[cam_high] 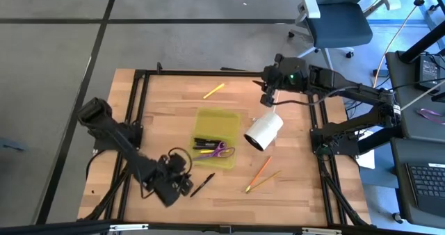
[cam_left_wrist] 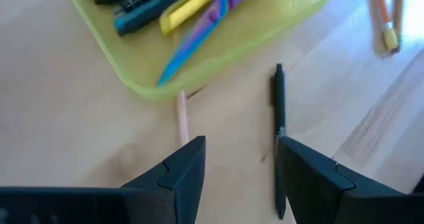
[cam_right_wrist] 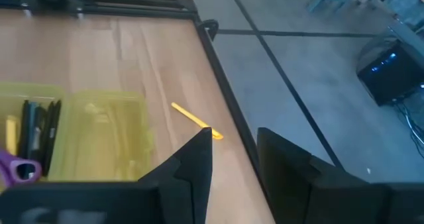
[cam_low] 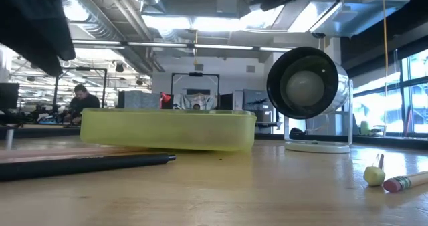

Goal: Pick & place school supplies into a supply box
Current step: Put the pink pencil into the yellow supply box

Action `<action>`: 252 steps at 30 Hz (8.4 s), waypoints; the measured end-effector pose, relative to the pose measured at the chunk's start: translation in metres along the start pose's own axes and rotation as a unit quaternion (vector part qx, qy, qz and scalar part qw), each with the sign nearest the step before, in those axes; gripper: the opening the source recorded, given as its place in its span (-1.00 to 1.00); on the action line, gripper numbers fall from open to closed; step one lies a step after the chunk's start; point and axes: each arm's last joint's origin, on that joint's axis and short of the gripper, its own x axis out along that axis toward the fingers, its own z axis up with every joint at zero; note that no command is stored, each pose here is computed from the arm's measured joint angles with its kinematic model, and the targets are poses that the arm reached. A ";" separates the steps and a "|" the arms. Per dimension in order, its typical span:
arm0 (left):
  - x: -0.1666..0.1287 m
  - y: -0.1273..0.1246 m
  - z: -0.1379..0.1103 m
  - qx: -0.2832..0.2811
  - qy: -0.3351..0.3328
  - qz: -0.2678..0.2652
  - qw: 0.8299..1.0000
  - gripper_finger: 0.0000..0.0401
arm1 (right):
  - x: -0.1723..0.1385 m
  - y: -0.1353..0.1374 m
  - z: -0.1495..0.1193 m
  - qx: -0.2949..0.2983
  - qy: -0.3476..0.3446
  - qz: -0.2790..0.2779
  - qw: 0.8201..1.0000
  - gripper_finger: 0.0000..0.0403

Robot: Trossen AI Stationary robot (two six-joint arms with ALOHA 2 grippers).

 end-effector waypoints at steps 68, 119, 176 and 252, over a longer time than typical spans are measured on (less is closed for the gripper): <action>0.060 0.031 -0.164 0.103 -0.240 0.073 0.963 -0.14 | 0.001 -0.004 -0.009 0.133 0.042 -0.009 0.990 -0.38; 0.081 0.032 -0.162 0.110 -0.257 0.061 0.958 -0.31 | 0.001 -0.003 -0.009 0.156 0.043 -0.006 0.987 -0.38; 0.005 -0.011 -0.154 0.093 -0.146 0.077 0.982 -0.94 | 0.001 -0.003 -0.009 0.150 0.043 -0.005 0.988 -0.38; -0.097 -0.009 0.219 0.326 -0.233 -0.111 0.910 -0.93 | 0.000 -0.002 -0.016 0.076 0.081 0.003 0.994 -0.38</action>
